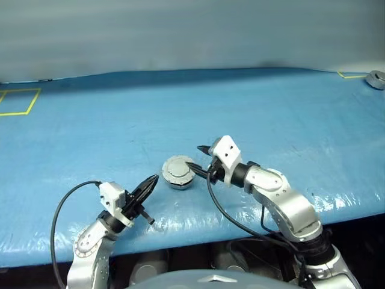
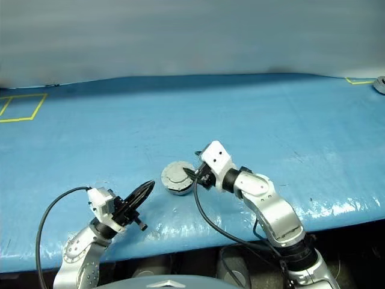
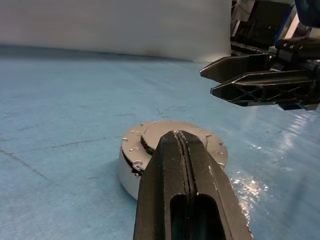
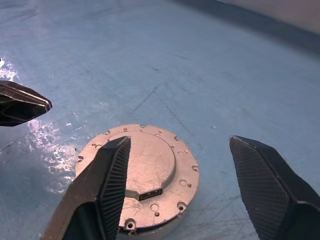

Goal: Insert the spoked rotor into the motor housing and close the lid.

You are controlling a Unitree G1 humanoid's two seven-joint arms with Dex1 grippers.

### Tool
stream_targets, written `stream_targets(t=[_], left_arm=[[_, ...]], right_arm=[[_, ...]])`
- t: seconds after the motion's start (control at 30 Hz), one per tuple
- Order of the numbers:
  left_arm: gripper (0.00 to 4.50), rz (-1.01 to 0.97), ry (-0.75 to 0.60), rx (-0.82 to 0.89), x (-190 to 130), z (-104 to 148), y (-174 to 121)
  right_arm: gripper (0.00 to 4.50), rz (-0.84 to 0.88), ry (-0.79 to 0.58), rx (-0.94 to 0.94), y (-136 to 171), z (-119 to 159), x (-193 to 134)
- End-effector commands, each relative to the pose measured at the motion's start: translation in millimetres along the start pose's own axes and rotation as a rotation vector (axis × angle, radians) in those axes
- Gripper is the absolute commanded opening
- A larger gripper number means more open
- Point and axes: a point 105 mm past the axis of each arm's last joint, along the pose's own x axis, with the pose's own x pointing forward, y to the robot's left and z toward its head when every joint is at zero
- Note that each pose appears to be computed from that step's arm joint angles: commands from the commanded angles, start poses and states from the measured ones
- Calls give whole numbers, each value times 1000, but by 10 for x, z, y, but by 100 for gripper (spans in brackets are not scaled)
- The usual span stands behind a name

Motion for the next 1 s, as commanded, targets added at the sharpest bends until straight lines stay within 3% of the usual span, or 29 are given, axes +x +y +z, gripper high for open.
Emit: stream_targets(t=[0.03,0.07,0.6,0.8,1.0], left_arm=[[0,52,-33,45,-28,-14,-24],[0,65,-43,45,-31,-18,-22],[0,41,-25,23,-9,-239,-136],[0,41,-30,20,7,-276,-136],[0,36,-28,18,11,-307,-135]], right_arm=[[424,68,5,-31,73,47,107],[448,78,12,-38,83,42,141],[448,185,138,-12,184,-259,404],[303,149,127,-79,139,-268,417],[303,140,125,-116,112,-245,397]])
